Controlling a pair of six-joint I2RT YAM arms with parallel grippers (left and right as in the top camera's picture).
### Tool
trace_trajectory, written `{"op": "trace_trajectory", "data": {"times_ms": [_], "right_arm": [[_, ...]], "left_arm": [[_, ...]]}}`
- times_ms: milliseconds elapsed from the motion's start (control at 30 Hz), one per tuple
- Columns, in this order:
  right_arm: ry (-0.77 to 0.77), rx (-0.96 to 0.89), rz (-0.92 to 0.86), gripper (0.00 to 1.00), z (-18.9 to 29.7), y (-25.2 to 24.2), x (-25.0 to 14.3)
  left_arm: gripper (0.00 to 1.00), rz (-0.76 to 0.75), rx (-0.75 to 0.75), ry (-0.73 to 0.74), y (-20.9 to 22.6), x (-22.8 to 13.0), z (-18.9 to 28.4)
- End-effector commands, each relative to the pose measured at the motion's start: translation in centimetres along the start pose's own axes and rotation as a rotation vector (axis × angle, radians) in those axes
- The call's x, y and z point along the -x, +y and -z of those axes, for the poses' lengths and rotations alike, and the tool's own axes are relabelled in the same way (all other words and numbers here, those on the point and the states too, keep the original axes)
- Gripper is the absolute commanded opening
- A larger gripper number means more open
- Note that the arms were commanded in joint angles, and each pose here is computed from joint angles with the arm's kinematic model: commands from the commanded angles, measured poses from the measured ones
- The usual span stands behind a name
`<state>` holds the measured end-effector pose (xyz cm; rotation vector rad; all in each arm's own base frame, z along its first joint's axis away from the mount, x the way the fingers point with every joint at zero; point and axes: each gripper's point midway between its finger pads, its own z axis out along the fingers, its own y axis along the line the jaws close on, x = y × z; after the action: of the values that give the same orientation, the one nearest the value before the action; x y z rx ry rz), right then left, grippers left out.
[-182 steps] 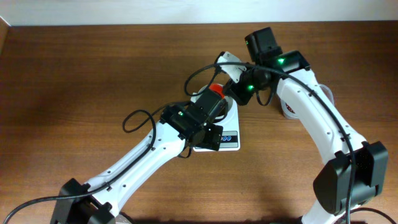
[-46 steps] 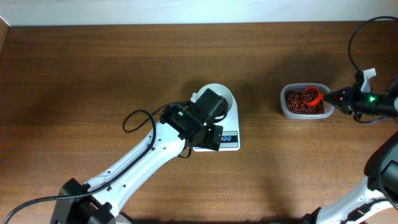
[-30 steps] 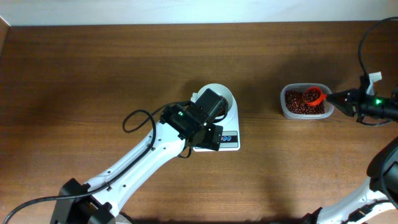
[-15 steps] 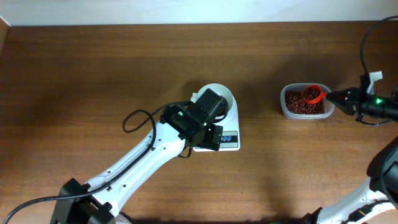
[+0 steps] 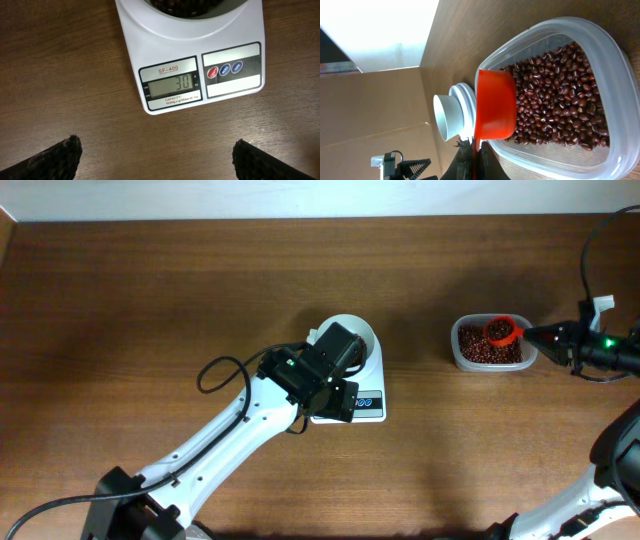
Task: Scoop item into bowl and weigh 50g on scale
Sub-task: 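Dig the red scoop into the beans with the right gripper, then lift the filled scoop and carry it over the white bowl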
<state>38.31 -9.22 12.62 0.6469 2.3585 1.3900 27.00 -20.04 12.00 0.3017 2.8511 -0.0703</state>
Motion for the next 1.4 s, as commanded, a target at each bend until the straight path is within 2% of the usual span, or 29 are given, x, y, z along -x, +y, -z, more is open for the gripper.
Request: {"op": "trace_trajectory", "data": {"times_ms": [0, 633, 1167, 1367], "right_arm": [[-0.001, 0.002, 0.008, 0.04, 0.1, -0.3, 0.0], [0.007, 0.152, 0.001, 0.04, -0.3, 2.6, -0.5], [0.239, 0.218, 0.123, 0.04, -8.3, 8.1, -5.2], [0.327, 0.318, 0.161, 0.04, -10.9, 11.4, -7.8]], "left_arm": [[0.99, 0.012, 0.014, -0.002, 0.2, -0.2, -0.1], [0.99, 0.011, 0.014, -0.002, 0.2, -0.2, -0.1], [0.99, 0.012, 0.014, -0.002, 0.2, -0.2, -0.1], [0.99, 0.012, 0.014, -0.002, 0.3, -0.2, -0.1]]}}
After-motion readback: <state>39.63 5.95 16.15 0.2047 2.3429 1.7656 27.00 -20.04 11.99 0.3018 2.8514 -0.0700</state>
